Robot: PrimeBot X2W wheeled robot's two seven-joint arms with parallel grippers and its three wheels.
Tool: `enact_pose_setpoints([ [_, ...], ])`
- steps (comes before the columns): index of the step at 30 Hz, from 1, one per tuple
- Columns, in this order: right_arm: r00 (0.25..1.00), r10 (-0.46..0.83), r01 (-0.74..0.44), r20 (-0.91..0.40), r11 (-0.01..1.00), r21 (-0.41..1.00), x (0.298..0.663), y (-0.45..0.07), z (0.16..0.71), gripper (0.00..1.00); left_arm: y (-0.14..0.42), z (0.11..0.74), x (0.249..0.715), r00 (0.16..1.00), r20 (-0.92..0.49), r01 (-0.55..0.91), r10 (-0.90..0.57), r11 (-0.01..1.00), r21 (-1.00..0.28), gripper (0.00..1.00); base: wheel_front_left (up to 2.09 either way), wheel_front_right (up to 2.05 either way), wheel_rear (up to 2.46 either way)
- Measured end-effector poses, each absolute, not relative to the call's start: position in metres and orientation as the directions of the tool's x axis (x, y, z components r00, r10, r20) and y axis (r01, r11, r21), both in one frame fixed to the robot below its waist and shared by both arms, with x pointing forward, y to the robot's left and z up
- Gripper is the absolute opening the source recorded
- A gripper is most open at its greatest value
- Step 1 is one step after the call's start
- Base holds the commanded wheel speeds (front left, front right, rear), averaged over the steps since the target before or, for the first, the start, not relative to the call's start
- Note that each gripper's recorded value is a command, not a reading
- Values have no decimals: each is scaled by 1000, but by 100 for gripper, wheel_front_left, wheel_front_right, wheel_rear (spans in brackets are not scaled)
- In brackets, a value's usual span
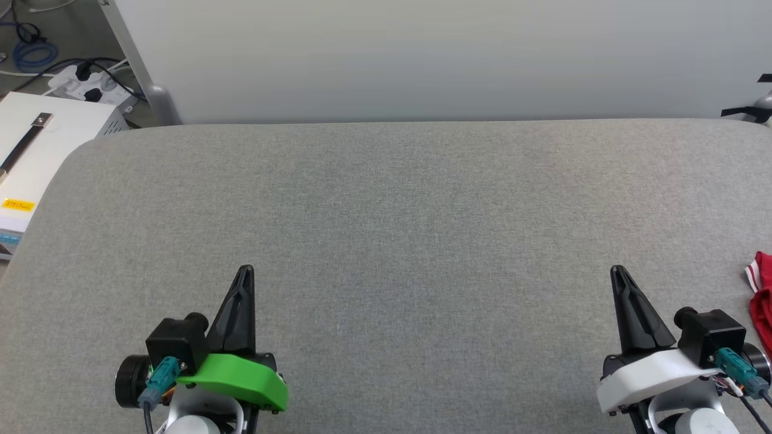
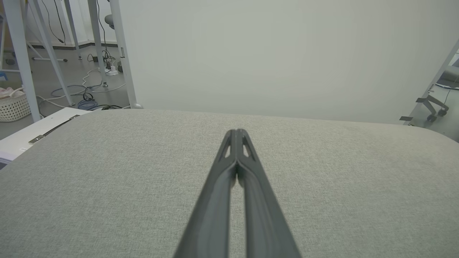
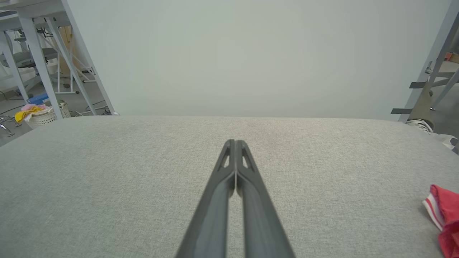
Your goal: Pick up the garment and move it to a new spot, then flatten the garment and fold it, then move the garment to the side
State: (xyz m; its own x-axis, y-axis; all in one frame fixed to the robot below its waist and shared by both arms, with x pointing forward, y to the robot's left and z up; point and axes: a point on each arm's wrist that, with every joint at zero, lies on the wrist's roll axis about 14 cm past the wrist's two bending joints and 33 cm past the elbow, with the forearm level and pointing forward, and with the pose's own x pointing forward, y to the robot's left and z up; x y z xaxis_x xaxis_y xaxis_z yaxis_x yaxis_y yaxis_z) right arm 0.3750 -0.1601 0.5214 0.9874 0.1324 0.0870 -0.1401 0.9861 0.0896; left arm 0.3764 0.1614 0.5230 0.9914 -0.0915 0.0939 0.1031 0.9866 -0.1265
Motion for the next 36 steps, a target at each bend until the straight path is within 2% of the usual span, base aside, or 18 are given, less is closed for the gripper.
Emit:
enact_pose_setpoints([
  [36,989,139,-141,50,989,34,374,-159,524,0,166,526,377,996,57,70,-67,996,-53,0,0,0,0],
])
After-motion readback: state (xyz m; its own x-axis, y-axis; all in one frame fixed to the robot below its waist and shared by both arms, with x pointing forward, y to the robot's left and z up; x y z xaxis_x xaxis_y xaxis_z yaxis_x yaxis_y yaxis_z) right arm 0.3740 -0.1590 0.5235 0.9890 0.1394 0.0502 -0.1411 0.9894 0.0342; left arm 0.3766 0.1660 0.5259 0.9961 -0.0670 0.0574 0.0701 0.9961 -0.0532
